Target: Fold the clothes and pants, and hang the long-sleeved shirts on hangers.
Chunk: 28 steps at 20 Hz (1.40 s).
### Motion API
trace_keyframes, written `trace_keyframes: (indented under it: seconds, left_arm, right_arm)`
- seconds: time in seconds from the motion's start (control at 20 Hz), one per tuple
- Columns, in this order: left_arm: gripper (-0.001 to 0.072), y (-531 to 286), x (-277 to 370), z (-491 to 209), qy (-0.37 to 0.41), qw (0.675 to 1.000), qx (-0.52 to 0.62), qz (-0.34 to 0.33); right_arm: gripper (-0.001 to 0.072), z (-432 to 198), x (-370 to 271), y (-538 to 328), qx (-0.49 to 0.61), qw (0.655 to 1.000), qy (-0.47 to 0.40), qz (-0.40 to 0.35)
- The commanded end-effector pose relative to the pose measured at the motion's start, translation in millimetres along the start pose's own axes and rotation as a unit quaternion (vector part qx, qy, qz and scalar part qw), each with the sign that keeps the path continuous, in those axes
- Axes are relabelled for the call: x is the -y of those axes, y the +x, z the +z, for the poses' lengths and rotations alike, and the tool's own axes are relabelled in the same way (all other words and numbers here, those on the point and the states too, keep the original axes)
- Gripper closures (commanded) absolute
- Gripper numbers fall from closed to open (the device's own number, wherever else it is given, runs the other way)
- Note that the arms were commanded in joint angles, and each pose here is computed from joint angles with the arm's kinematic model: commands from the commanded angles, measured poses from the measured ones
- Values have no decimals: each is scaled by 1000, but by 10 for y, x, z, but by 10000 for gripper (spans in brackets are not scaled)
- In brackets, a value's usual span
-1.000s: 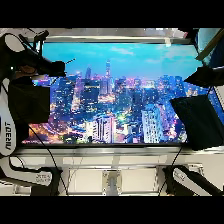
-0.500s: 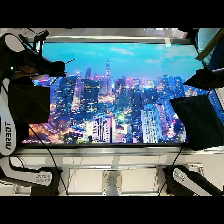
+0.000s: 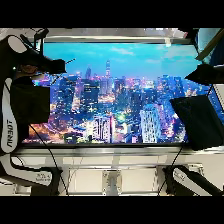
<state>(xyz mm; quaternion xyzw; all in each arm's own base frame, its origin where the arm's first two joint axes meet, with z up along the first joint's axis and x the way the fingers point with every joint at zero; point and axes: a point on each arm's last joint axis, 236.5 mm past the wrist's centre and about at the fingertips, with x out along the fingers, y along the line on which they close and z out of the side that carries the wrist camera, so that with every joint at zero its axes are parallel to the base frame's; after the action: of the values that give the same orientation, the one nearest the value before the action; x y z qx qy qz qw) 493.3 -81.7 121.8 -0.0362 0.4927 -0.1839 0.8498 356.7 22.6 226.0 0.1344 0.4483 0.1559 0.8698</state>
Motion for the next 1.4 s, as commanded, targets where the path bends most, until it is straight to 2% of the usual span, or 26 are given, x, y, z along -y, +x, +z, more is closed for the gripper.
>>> trace_keyframes:
  seconds: [0.0, 0.05, 0.1, 0.15, 0.25, 0.35, 0.5, 0.65, 0.8, 1.05, 1.1, 1.15, 1.2, 1.25, 1.35]
  left_arm:
    - [601, 96, -315, 61, 53, 997, 7, 56]
    - [339, 92, -631, -26, 35, 992, -14, 119]
    - [184, 5, -1047, -165, 19, 978, -45, 205]
    - [178, -192, -1503, -350, 8, 950, -87, 300]
    - [179, -653, -2171, -622, -20, 898, -137, 418]
    - [179, -876, -2609, -711, -97, 887, -96, 440]
    - [176, -853, -3085, -726, -239, 892, 13, 384]
    - [60, -625, -3355, -821, -334, 893, 62, 294]
    - [55, -380, -3598, -1132, -369, 886, 34, 278]
    - [57, -5, -3728, -1278, -373, 887, 13, 272]
    - [83, 47, -3741, -1312, -374, 887, 8, 271]
    - [182, 80, -3743, -1340, -376, 887, 4, 269]
    - [491, 82, -3726, -1363, -377, 886, -2, 268]
    - [678, 50, -3703, -1358, -371, 889, -5, 268]
    - [696, -90, -3593, -1286, -337, 904, -12, 264]
  right_arm:
    - [707, 91, 31, 29, 16, 1000, 2, -2]
    - [708, 89, 38, 40, 14, 1000, 3, -2]
    - [708, 88, 39, 41, 14, 1000, 4, -2]
    - [708, 84, 37, 40, 13, 1000, 3, -2]
    - [708, 85, 38, 41, 13, 1000, 4, -2]
    - [708, 95, 41, 41, 15, 1000, 4, -3]
    - [708, 96, 43, 41, 15, 1000, 4, -3]
    - [708, 127, 54, 40, 22, 1000, 3, -5]
    - [708, 204, 69, 35, 38, 999, 3, -9]
    - [708, 233, 74, 32, 44, 999, 6, -9]
    - [708, 231, 71, 33, 44, 999, 8, -9]
    - [708, 232, 65, 33, 44, 999, 8, -7]
    - [708, 234, 64, 32, 45, 999, 8, -7]
    - [708, 233, 64, 33, 44, 999, 8, -7]
    - [708, 233, 64, 30, 44, 999, 7, -8]
